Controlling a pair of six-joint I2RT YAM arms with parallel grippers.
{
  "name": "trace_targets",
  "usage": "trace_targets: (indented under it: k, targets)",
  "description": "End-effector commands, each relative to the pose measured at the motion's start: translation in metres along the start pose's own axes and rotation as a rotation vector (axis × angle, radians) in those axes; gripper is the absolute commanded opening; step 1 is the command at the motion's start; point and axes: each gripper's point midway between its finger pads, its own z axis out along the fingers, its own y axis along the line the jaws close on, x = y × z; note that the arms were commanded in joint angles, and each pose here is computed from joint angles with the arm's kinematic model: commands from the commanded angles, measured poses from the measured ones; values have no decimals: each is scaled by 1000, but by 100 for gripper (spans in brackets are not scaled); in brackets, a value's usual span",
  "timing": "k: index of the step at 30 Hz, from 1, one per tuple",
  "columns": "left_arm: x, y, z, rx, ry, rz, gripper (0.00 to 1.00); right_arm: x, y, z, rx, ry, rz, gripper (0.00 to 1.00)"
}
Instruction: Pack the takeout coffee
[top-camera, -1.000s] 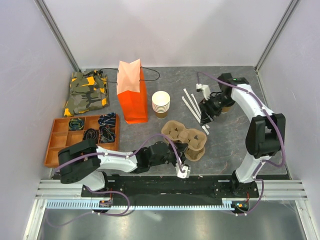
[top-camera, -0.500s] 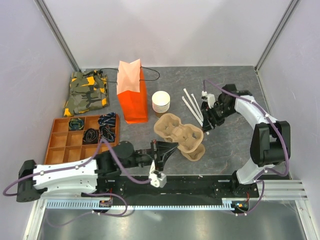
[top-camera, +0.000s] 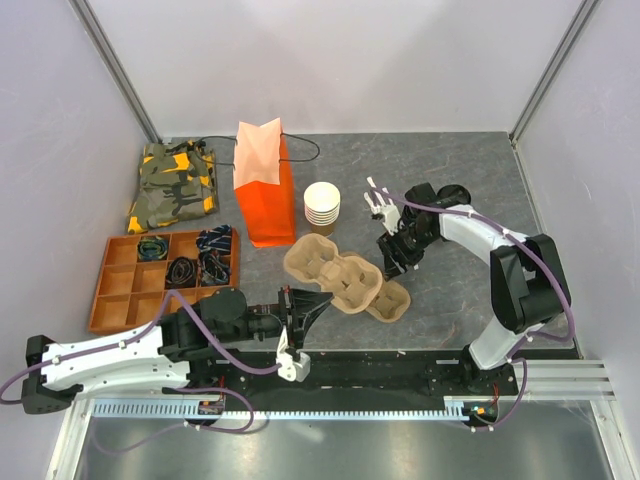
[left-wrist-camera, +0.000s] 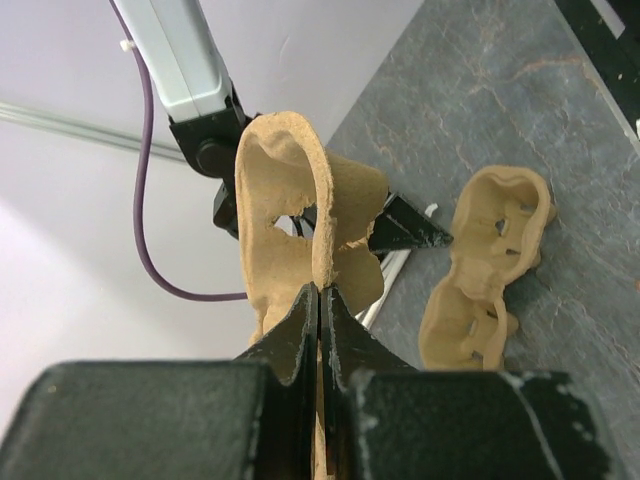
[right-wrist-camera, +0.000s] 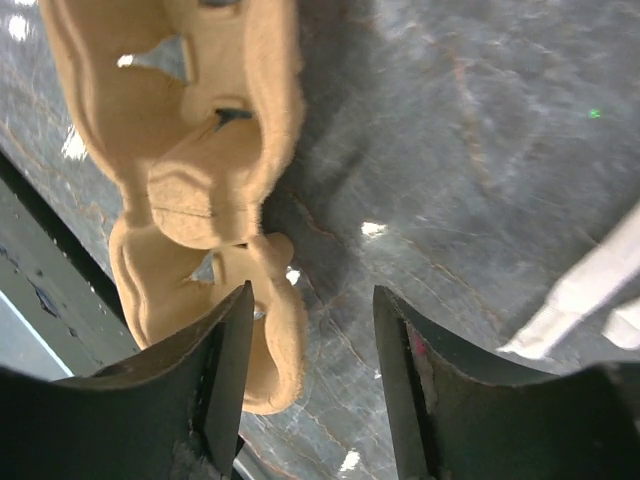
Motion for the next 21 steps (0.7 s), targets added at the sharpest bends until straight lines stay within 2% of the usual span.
trace_targets:
  k: [1,4,7,8,10,11,12,17,20,21]
  targets:
    - [7,8,-2,-25,53,-14,2,7,13,7,-57,16,-66,58]
    - [8,10,-1,-30,63,-25,2,14,18,12,-79,36,-91,55]
    - [9,10,-1,-34,68,-18,2,18,18,15,-84,51,-107,48]
    - [9,11,-1,-35,67,-17,2,19,18,15,-83,54,-107,37]
    - [8,12,-1,-36,65,-12,2,16,19,8,-77,49,-120,22]
    - [9,11,-1,-35,67,-11,2,15,20,4,-72,50,-127,5]
    - [9,13,-1,-39,69,-10,2,10,20,-5,-48,30,-155,0]
    - [5,12,-1,-37,50,-14,2,10,22,-54,0,-22,-196,0]
    - [3,11,0,-36,33,-18,2,7,6,-100,63,-110,-164,0]
    - [2,10,1,-33,26,-18,2,1,-13,-126,120,-175,-120,0]
